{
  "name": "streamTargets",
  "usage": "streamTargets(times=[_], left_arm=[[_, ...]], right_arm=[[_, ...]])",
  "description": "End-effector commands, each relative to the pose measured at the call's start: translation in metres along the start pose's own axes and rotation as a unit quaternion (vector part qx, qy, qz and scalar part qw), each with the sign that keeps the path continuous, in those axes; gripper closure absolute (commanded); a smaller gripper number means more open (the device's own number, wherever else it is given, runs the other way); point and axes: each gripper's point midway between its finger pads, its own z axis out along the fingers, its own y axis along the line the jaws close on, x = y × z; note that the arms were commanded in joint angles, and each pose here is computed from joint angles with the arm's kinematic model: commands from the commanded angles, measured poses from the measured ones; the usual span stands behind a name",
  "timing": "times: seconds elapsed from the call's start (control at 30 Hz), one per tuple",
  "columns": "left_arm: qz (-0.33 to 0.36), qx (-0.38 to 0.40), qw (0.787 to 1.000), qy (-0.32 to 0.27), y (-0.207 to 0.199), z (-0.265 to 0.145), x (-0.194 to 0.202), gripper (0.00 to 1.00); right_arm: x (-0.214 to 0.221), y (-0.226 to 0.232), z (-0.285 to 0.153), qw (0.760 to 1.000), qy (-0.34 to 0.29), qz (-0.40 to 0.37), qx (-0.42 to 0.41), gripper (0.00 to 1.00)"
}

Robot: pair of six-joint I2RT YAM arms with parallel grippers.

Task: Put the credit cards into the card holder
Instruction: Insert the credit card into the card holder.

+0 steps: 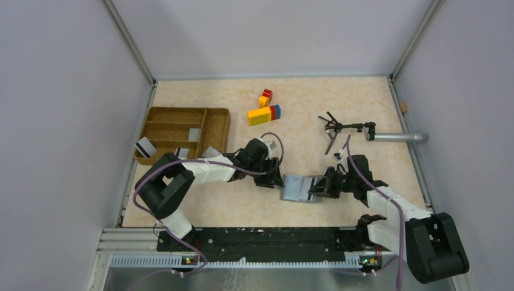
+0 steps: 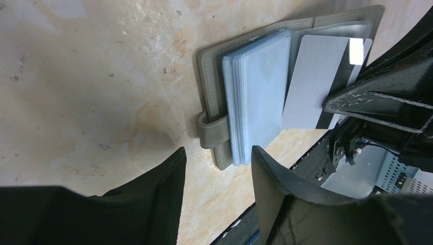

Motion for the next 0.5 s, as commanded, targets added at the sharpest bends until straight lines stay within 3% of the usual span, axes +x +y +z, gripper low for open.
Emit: streamTargets(times=[0.0, 0.47], left_arm=[[0.007, -0.012, 1.0, 0.007, 0.006, 0.005, 0.004, 0.5], [0.002, -0.013, 1.0, 0.018, 0.012, 0.01, 0.013, 0.61]], right_arm=[[-0.004, 0.006, 0.003, 1.0, -0.004, -0.002, -0.027, 1.0], [0.004, -0.008, 0.01, 1.0, 0.011, 0.018, -0.014, 1.0]])
